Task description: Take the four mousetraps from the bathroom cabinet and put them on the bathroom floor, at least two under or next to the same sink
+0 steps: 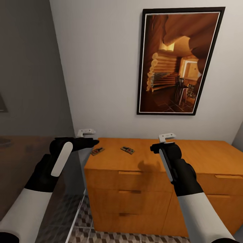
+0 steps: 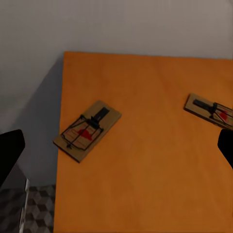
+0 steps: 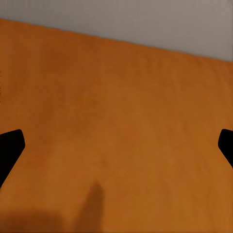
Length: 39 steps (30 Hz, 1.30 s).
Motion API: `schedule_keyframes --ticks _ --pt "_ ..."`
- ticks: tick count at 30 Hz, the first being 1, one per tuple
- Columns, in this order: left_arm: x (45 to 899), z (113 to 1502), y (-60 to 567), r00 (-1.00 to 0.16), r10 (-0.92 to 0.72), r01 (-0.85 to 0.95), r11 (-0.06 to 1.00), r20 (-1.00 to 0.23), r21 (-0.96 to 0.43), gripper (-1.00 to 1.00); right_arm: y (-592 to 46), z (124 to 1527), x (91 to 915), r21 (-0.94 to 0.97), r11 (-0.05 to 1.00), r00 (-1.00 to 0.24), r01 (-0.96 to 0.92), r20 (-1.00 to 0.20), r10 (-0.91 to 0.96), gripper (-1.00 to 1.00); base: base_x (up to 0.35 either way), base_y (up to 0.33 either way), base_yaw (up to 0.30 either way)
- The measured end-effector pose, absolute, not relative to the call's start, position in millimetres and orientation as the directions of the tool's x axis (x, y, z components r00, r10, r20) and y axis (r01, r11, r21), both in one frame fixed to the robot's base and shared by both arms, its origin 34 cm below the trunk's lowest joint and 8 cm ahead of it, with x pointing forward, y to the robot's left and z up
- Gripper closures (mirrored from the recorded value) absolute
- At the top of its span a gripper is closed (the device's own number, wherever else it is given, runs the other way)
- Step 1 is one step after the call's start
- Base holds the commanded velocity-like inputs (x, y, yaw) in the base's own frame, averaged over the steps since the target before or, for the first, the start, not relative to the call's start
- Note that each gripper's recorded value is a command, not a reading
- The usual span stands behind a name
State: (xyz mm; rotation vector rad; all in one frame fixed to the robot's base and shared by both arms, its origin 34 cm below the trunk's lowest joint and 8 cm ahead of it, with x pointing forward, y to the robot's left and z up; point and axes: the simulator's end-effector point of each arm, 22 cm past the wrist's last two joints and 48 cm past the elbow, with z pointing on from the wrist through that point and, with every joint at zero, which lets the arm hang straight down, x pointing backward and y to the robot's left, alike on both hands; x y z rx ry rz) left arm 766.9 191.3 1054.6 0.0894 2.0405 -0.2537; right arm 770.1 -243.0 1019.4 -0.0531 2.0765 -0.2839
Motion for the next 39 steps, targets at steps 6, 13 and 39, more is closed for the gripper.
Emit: schedule_keyframes --ticks 6,13,39 --pt "767.0 1054.6 191.5 -0.465 -0.045 0.172 0.975 -0.884 -0.14 -1.0 -241.3 1018.8 770.2 -0.225 0.971 -0.502 0.076 -0.851 -0.158 -1.0 0.031 0.0 0.0" --pt "767.1 1055.0 191.7 -0.464 -0.046 0.171 0.975 -0.884 -0.141 -1.0 -240.6 1018.5 770.3 -0.226 0.971 -0.502 0.074 -0.85 -0.159 -1.0 0.009 0.0 0.0" --pt "766.9 1054.5 192.4 -0.466 -0.048 0.169 0.975 -0.884 -0.143 -1.0 -240.3 1018.9 769.9 -0.225 0.972 -0.501 0.073 -0.85 -0.16 -1.0 0.163 0.0 0.0"
